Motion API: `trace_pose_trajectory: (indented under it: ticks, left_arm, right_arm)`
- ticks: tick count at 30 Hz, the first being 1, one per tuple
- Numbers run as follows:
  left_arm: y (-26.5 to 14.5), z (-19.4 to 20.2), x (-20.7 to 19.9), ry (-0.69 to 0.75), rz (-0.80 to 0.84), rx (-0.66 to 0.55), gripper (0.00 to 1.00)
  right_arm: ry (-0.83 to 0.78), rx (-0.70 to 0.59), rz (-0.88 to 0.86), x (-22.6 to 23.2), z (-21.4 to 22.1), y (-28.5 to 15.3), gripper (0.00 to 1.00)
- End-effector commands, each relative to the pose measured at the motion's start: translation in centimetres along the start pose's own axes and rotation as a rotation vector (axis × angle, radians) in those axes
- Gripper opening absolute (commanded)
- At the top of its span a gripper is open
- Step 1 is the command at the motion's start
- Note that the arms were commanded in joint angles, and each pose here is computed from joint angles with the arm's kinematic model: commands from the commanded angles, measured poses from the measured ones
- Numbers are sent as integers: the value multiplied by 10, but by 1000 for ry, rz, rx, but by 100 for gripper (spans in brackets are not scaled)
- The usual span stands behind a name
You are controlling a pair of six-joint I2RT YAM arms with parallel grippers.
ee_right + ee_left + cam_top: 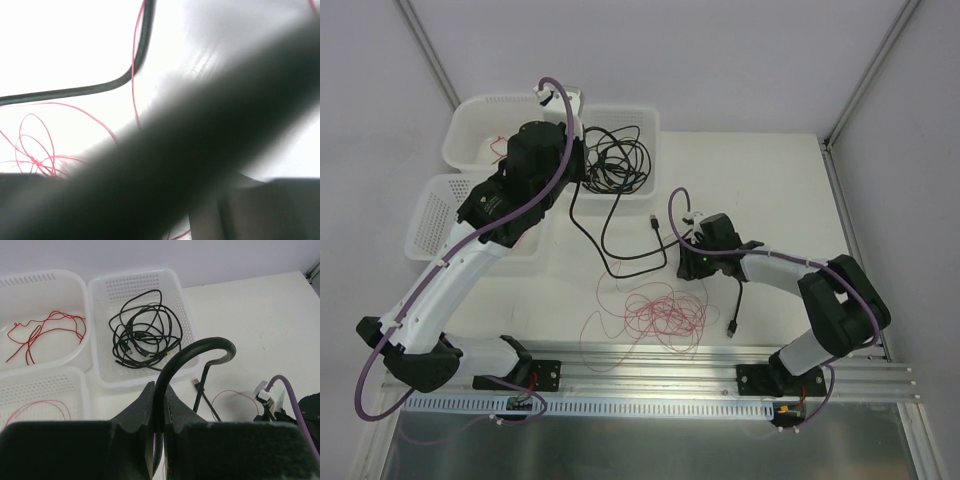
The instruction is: Untangle the cables
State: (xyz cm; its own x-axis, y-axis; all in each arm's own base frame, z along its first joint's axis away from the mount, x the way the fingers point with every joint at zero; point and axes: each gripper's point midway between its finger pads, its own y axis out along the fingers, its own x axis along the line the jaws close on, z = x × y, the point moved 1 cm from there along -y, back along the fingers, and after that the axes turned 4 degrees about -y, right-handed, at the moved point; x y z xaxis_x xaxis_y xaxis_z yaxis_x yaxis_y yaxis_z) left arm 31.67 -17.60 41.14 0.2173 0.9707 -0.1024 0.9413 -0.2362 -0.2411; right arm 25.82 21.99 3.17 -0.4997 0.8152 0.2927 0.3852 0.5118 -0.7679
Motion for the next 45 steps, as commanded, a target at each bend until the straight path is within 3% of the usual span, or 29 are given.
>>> trace_pose_trajectory:
  ticks: [1,4,5,11,12,16,22,29,33,36,39,45]
  left_arm:
    - [0,-6,-2,-32,14,-27,0]
    - [1,-3,1,-23,-4,-22,0]
    - [2,-1,3,-16,-14,-16,0]
    - [10,14,15,21,-91,9,0]
    - [12,17,17,28,-104,17,0]
    - [19,25,21,43,-140,38,0]
    - [30,27,26,55,-182,50,0]
    - [39,33,40,54,-236,75,0]
    - [48,39,44,60,-258,97,0]
    - [53,44,42,44,-252,112,0]
    - [55,37,36,11,-230,103,0]
    - [36,-17,12,-133,-96,-9,0]
  right_arm:
    - [-46,24,-48,11,0,5,32]
    - [-46,45,-39,10,2,-1,2]
    - [-53,41,-40,12,0,-5,1]
    - [-110,-58,-53,35,-29,-77,1]
    - [-140,-137,-52,41,-45,-101,1]
    - [-190,-213,3,42,-54,-154,1]
    - [-196,-246,11,41,-38,-191,1]
    - [-190,-410,-6,48,-29,-240,1]
    - [-217,-657,12,57,-41,-304,1]
    - [-218,-710,59,54,-43,-329,1]
    - [-213,-675,87,48,-37,-324,1]
    - [-100,-539,132,27,-16,-275,1]
